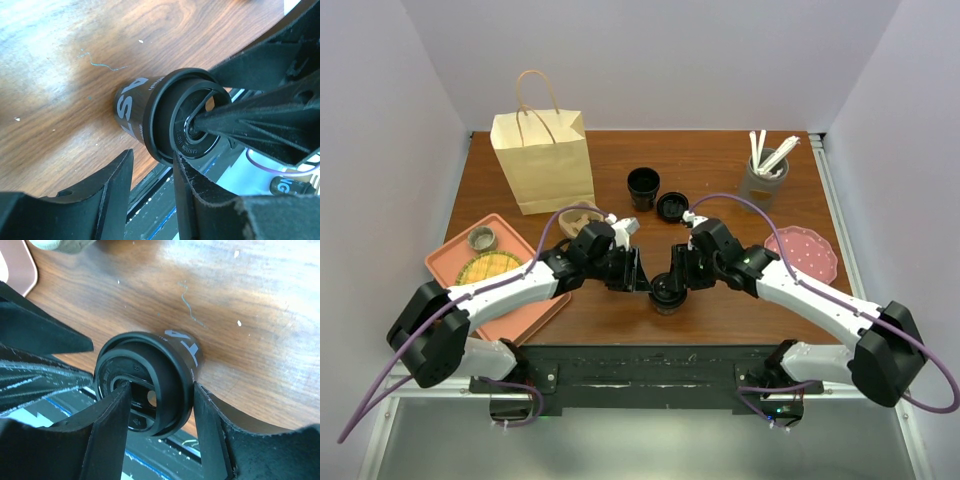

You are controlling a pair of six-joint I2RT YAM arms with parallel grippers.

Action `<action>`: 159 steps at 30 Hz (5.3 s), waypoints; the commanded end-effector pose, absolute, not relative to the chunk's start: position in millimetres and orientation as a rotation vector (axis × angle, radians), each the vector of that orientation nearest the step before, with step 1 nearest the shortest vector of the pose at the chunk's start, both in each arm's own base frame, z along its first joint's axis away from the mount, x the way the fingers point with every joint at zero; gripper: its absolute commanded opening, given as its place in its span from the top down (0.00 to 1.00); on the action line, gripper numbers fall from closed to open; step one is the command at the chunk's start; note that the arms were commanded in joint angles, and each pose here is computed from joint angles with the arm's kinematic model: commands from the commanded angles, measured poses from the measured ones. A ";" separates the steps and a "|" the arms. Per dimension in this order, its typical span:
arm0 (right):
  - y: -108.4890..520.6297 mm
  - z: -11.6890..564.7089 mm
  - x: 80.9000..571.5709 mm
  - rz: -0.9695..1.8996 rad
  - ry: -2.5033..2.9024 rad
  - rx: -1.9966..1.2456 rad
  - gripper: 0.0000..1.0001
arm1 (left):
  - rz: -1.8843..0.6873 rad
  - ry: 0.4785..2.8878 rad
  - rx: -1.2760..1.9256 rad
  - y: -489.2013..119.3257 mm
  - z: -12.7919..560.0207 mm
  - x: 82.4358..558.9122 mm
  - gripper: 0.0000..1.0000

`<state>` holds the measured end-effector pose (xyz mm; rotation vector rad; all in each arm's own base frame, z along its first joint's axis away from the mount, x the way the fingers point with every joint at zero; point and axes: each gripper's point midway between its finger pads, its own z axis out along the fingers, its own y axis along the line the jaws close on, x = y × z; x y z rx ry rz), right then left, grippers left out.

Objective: Pack the takeout coffee

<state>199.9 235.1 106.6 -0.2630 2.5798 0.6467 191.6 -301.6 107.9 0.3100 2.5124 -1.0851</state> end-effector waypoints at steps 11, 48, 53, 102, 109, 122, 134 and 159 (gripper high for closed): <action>221.2 65.4 181.5 0.573 2.674 -0.332 0.51 | -0.975 2.483 0.336 -294.3 116.4 202.9 0.48; 237.8 134.0 202.8 0.695 2.534 -0.224 0.33 | -0.853 2.631 0.366 -283.9 58.8 197.2 0.57; 232.1 150.6 205.6 0.699 2.505 -0.180 0.31 | -0.849 2.634 0.360 -283.9 58.4 197.7 0.57; 184.8 60.3 163.0 0.675 2.644 0.279 0.84 | -0.766 2.738 0.350 -268.9 27.8 184.7 0.65; 185.4 80.1 170.8 0.675 2.604 0.286 0.82 | -0.740 2.760 0.354 -267.3 22.2 184.8 0.66; 196.2 148.0 207.9 0.721 2.417 0.319 0.71 | -0.711 2.773 0.351 -263.4 18.8 184.2 0.67; 210.3 107.0 203.9 0.800 2.463 0.327 0.73 | -0.693 2.790 0.372 -262.2 15.4 183.3 0.67; 142.8 2.6 147.6 0.448 2.653 0.662 0.95 | -0.558 2.866 0.353 -243.1 -4.8 176.2 0.70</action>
